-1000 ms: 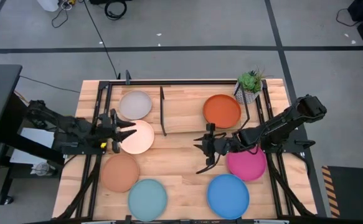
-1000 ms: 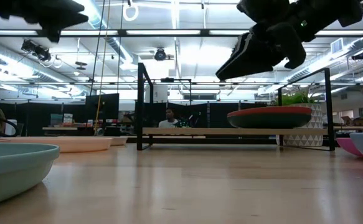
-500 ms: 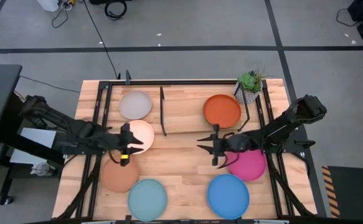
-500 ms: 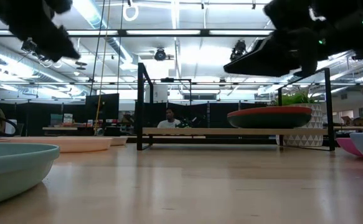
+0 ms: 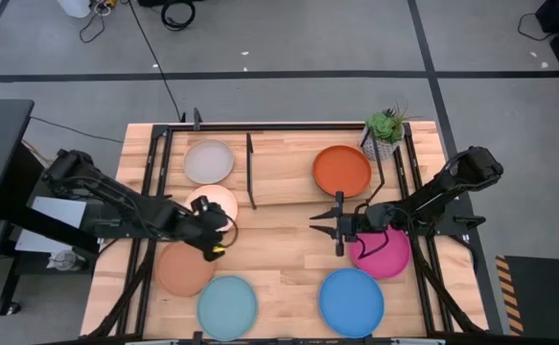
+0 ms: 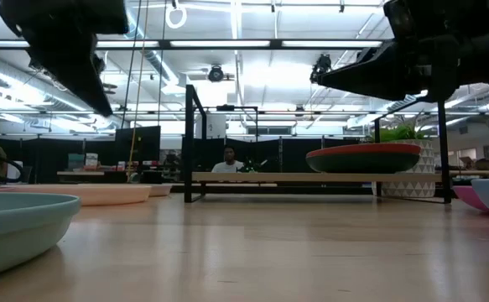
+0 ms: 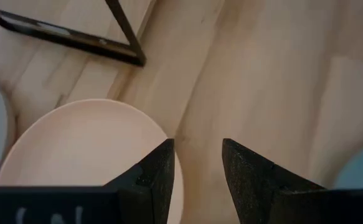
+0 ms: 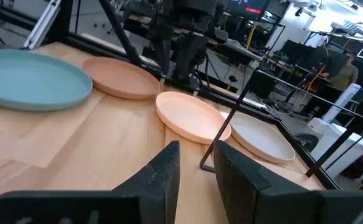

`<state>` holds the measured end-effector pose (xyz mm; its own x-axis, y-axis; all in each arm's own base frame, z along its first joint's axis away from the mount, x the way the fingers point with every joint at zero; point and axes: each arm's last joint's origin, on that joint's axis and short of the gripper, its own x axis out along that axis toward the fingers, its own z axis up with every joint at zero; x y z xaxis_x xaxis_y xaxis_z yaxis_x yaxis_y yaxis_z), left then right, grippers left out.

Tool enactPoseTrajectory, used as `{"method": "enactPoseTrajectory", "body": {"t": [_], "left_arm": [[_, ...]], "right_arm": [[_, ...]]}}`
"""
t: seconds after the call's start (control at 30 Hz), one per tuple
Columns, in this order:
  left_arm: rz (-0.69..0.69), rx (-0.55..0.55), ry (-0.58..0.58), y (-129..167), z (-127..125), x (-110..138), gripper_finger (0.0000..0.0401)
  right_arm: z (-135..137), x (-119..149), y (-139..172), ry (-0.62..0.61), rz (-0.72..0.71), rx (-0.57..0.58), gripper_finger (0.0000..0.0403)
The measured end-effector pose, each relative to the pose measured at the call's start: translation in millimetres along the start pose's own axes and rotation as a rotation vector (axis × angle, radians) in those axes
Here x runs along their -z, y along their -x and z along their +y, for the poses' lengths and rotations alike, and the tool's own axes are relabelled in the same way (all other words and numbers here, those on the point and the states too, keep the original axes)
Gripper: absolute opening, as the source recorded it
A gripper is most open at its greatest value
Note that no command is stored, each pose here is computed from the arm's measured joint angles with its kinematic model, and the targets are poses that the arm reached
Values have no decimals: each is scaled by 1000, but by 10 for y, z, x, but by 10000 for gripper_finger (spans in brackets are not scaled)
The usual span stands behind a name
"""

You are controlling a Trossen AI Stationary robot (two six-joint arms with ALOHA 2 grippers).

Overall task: Place and stack plates onto a shelf
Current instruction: Put the light pink plate on the shelf

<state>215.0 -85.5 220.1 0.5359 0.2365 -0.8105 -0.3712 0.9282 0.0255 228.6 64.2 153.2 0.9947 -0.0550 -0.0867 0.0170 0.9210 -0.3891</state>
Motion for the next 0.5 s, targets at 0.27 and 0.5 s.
{"method": "enactPoseTrajectory", "body": {"t": [0.27, 0.5], "left_arm": [[165, -169, -3, -381, -165, -65, 142], [269, -233, 59, -645, -165, 4, 142]], "right_arm": [[7, 20, 0, 47, 19, -7, 104], [9, 22, 0, 60, 19, -13, 104]]}}
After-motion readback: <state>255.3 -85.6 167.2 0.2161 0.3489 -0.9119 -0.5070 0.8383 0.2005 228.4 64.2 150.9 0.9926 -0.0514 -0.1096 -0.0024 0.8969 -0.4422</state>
